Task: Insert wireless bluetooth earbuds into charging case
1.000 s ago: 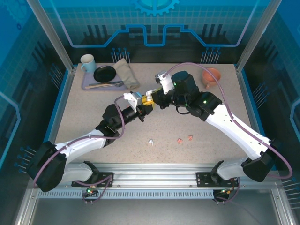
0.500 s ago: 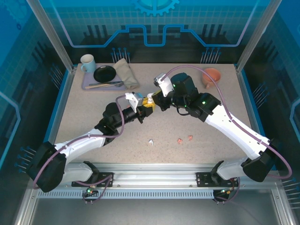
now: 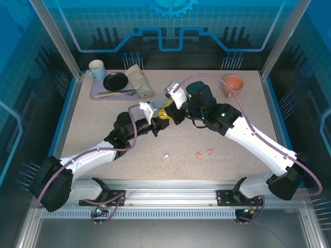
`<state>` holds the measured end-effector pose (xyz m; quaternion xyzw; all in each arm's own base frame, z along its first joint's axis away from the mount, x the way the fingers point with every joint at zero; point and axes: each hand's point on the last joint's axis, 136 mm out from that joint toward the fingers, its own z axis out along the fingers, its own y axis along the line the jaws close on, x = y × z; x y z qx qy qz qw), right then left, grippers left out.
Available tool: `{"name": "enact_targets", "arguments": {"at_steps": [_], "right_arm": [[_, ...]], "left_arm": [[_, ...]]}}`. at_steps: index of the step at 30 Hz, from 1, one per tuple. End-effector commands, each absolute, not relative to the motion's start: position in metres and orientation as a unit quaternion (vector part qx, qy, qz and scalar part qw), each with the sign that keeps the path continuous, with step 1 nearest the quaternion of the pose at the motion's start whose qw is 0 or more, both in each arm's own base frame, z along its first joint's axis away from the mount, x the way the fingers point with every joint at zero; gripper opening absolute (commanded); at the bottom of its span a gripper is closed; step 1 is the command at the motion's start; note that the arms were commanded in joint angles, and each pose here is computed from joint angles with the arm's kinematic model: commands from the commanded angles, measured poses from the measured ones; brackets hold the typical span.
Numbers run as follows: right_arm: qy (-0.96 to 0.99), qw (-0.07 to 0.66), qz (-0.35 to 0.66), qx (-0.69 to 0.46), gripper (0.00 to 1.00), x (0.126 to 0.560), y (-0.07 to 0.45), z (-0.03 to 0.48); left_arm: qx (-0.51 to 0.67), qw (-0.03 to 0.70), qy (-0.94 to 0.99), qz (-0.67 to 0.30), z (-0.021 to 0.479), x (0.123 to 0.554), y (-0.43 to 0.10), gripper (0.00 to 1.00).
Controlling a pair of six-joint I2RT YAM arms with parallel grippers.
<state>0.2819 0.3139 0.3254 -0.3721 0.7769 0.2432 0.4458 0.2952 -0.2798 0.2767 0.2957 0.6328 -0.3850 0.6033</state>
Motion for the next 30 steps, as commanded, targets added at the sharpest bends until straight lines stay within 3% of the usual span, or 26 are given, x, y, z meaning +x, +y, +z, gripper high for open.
{"name": "enact_targets", "arguments": {"at_steps": [1,14,23,30], "right_arm": [[0.782,0.425,0.242,-0.385,0.07,0.276,0.317,0.312],[0.801,0.436,0.265,-0.312,0.14,0.294,0.314,0.329],[0.807,0.437,0.291,-0.270,0.37,0.314,0.326,0.342],[0.806,0.444,0.321,-0.224,0.46,0.327,0.319,0.362]], "left_arm": [[0.300,0.641,0.586,-0.396,0.317,0.293,-0.280,0.00],[0.287,0.635,0.590,-0.408,0.308,0.296,-0.281,0.00],[0.260,0.633,0.595,-0.422,0.298,0.299,-0.279,0.00],[0.253,0.631,0.602,-0.420,0.289,0.302,-0.278,0.00]]}}
